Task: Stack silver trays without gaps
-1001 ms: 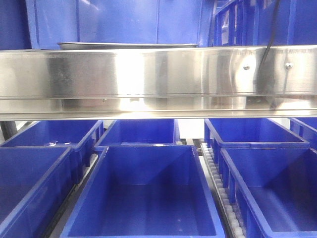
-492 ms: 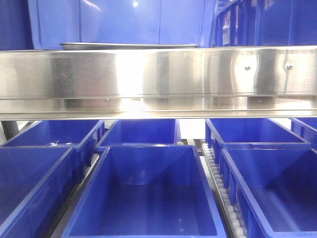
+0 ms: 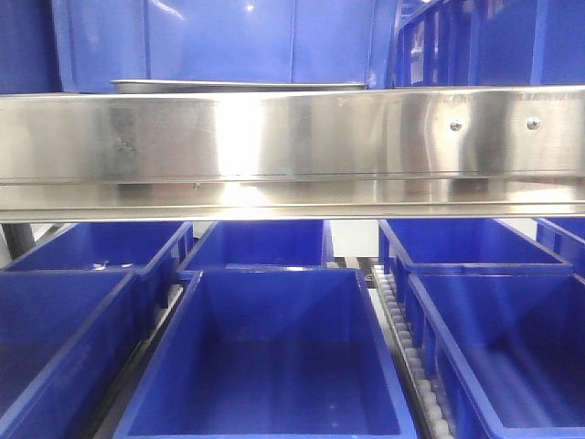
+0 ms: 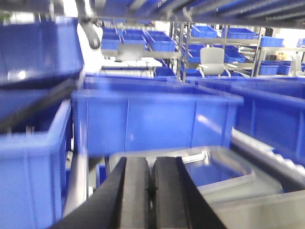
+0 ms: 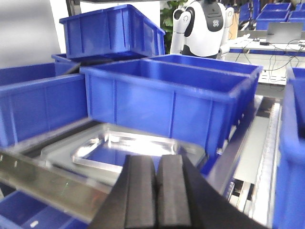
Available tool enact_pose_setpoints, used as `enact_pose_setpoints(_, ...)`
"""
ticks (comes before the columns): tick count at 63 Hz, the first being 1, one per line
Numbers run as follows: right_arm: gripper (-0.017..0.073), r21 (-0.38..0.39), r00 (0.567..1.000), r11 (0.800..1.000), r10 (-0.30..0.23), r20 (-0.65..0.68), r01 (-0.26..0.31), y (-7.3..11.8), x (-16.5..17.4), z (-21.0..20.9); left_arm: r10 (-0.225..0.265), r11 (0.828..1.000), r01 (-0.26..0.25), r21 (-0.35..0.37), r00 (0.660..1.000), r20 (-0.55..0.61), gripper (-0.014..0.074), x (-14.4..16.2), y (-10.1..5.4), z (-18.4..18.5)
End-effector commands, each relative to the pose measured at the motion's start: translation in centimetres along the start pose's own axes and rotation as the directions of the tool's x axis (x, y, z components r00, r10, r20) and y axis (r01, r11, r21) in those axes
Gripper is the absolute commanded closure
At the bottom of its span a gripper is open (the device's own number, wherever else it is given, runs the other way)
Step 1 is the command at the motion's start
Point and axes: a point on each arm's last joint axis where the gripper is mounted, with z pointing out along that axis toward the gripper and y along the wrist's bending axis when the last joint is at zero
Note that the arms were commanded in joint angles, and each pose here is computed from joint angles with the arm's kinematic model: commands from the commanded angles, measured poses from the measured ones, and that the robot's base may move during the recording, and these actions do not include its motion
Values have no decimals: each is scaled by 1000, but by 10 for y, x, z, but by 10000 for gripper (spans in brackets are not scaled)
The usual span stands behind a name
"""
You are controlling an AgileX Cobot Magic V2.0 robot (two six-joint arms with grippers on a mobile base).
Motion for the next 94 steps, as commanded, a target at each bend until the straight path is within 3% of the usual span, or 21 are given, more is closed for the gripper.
enact_pose_setpoints(1, 638, 7, 997, 1000, -11, 75, 11, 0, 18, -20, -23, 1000, 23, 4, 999, 30, 612, 14, 3, -18)
enact_pose_setpoints(20, 638, -4, 976, 999, -32, 217, 34, 6, 46, -68, -67, 998, 67, -17, 997, 24, 612, 41, 12, -63)
enact_pose_setpoints(63, 638, -4, 970, 999, -35, 242, 37, 6, 46, -73, -67, 998, 67, -19, 998, 20, 612, 42, 12, -63)
enact_pose_setpoints(70, 638, 69, 960, 995, -86, 267, 70, 4, 45, -72, -67, 998, 67, -19, 998, 20, 612, 42, 12, -63)
enact_pose_setpoints(75, 638, 164, 953, 983, -130, 274, 87, 1, 49, -67, -67, 998, 67, -19, 998, 20, 612, 42, 12, -63)
enact_pose_setpoints(82, 638, 309, 954, 948, -160, 254, 77, -5, 64, -55, -67, 998, 67, -19, 998, 20, 612, 42, 12, -63)
enact_pose_setpoints(94, 638, 475, 980, 878, -140, 140, 57, -23, 107, -33, -67, 998, 67, -19, 998, 20, 612, 42, 12, -63)
